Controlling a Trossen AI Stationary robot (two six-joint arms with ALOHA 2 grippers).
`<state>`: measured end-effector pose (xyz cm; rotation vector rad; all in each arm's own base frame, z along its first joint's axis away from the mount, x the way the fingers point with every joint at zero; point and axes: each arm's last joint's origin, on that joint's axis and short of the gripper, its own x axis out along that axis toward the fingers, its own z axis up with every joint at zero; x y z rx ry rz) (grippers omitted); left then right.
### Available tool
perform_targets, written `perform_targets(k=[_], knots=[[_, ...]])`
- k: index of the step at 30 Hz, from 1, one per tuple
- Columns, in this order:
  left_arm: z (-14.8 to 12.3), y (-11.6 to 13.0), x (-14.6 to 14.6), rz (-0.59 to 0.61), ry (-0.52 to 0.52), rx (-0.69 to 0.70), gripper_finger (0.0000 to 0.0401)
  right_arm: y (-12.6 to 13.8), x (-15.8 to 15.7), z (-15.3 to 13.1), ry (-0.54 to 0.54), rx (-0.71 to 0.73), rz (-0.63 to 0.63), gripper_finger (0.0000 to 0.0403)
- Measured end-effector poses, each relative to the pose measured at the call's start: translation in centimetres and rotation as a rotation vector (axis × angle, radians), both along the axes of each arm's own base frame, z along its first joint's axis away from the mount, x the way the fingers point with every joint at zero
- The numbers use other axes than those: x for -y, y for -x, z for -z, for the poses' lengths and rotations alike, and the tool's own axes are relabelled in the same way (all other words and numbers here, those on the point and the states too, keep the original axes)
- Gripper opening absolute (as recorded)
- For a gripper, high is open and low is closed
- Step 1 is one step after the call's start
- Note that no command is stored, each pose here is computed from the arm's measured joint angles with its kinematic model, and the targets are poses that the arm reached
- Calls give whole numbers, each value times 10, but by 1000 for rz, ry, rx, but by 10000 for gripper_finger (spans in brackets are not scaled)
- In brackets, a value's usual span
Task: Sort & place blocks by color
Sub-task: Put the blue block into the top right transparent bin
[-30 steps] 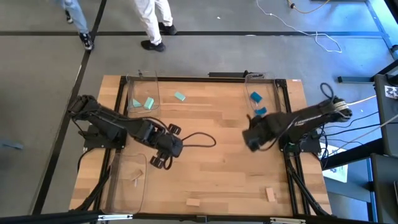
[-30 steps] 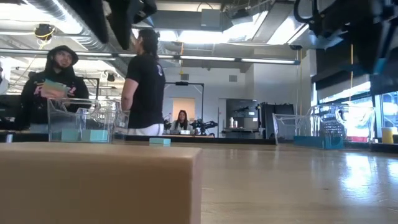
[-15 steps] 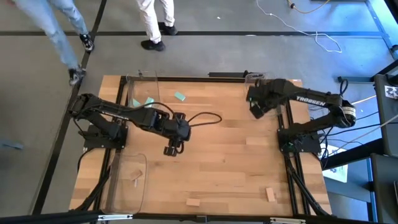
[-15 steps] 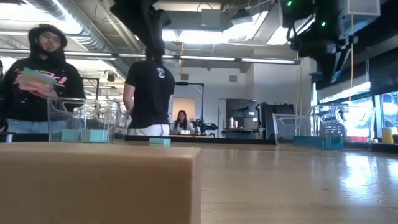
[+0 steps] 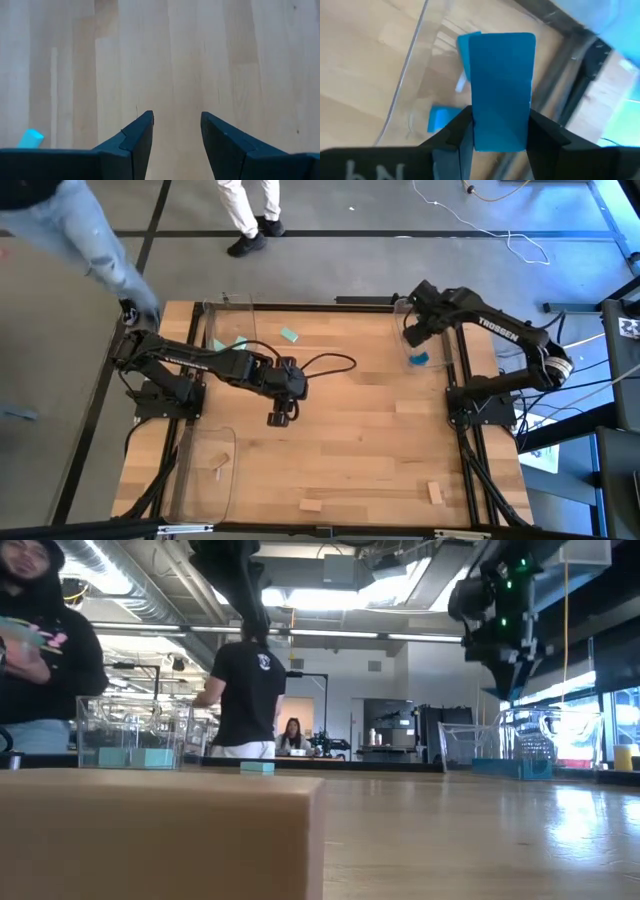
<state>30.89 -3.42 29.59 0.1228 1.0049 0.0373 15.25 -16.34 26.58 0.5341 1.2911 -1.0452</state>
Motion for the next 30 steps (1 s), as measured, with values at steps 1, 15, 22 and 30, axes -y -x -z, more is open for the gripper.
perform_targets(k=[1,15,22,30], knots=[[0,0,0,-4,-6,1,158,2,3,7,-8,15,6,132],[0,0,-2,-17,-15,3,158,26,11,77,-41,85,65,132],[0,0,-3,-23,-15,3,158,25,12,77,-23,103,63,132],[0,0,-3,-25,-14,3,158,25,13,77,-10,101,88,175]])
